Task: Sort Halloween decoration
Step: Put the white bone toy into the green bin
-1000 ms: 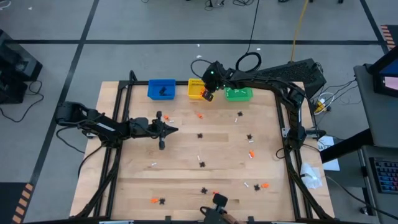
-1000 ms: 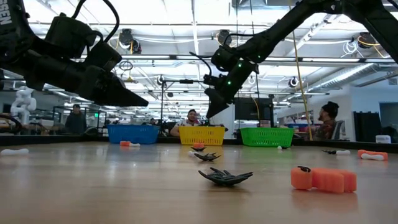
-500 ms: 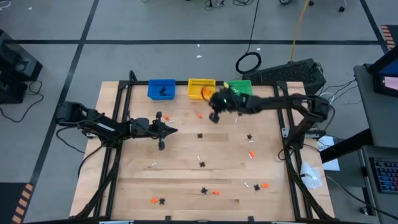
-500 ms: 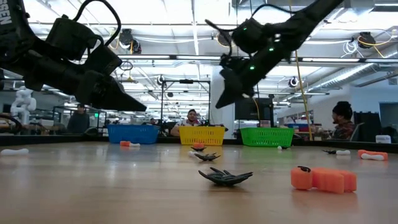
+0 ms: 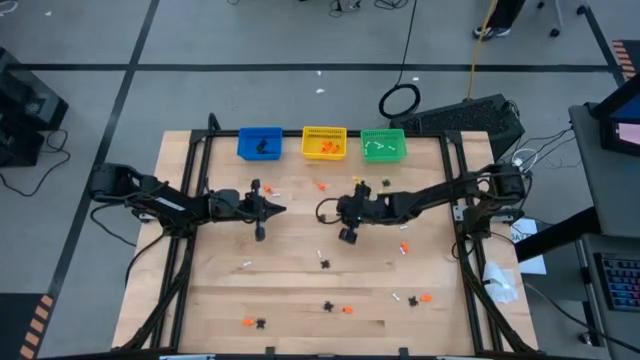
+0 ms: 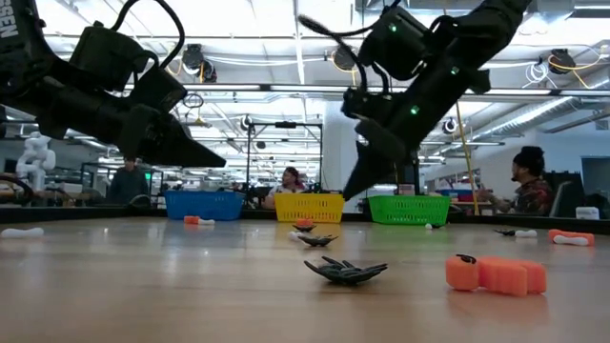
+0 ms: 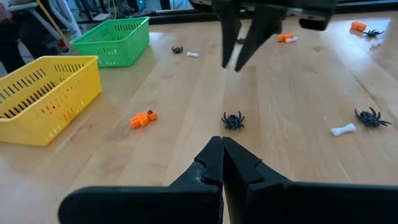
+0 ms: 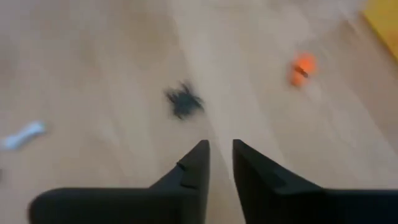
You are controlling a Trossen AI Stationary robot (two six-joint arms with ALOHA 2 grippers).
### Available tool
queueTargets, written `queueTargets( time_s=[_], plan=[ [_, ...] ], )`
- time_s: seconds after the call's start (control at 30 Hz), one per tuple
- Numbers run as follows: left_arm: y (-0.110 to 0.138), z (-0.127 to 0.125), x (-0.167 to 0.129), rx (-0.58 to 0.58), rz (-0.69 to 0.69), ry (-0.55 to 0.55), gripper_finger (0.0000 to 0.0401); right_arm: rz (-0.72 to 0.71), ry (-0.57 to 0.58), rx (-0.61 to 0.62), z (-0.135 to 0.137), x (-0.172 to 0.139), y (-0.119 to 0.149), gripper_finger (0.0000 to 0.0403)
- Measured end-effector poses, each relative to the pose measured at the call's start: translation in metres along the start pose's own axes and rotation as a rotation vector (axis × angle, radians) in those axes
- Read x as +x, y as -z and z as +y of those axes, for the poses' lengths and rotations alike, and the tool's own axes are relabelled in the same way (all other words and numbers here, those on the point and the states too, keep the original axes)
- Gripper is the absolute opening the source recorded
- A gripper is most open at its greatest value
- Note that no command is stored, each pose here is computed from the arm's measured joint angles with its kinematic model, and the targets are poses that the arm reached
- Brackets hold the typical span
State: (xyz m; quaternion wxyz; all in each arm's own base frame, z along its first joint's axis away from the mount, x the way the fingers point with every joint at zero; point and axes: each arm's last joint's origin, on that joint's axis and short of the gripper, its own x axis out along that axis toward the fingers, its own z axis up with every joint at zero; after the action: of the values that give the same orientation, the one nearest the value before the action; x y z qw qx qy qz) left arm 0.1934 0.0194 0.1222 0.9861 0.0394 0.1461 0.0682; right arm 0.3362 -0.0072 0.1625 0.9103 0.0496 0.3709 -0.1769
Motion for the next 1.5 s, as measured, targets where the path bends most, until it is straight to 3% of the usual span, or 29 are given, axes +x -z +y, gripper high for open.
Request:
queueTargets(
  time_s=[0.2, 0.3, 0.47, 0.67, 0.83, 1.1, 1.27, 1.5],
  plan=[
    [0.000, 0.000, 0.000, -0.001, 0.002, 0.000, 0.0000, 0.261, 0.261, 0.402, -0.044, -0.011, 0.020, 0.0117],
    [0.001, 0.000, 0.000, 0.000, 0.012, 0.001, 0.0000, 0.293, 0.406, 0.551, -0.065, -0.011, 0.026, 0.0129],
    [0.002, 0.000, 0.000, 0.000, 0.025, 0.001, 0.0000, 0.295, 0.524, 0.708, -0.085, -0.008, 0.038, 0.0134],
    [0.003, 0.000, 0.000, 0.000, 0.027, 0.001, 0.0000, 0.268, 0.544, 0.805, -0.088, -0.005, 0.057, 0.0130],
    [0.003, 0.000, 0.000, 0.000, 0.027, 0.001, 0.0000, 0.257, 0.523, 0.793, -0.087, -0.003, 0.061, 0.0130],
    [0.003, 0.000, 0.000, 0.000, 0.026, 0.001, 0.0000, 0.381, 0.431, 0.489, -0.088, -0.033, 0.047, 0.0130],
    [0.003, 0.000, 0.000, 0.000, 0.026, 0.001, 0.0000, 0.482, 0.375, 0.376, -0.090, -0.055, 0.049, 0.0130],
    [0.003, 0.000, 0.000, -0.003, 0.026, 0.001, 0.0000, 0.512, 0.304, 0.286, -0.090, -0.045, 0.049, 0.0130]
  ],
)
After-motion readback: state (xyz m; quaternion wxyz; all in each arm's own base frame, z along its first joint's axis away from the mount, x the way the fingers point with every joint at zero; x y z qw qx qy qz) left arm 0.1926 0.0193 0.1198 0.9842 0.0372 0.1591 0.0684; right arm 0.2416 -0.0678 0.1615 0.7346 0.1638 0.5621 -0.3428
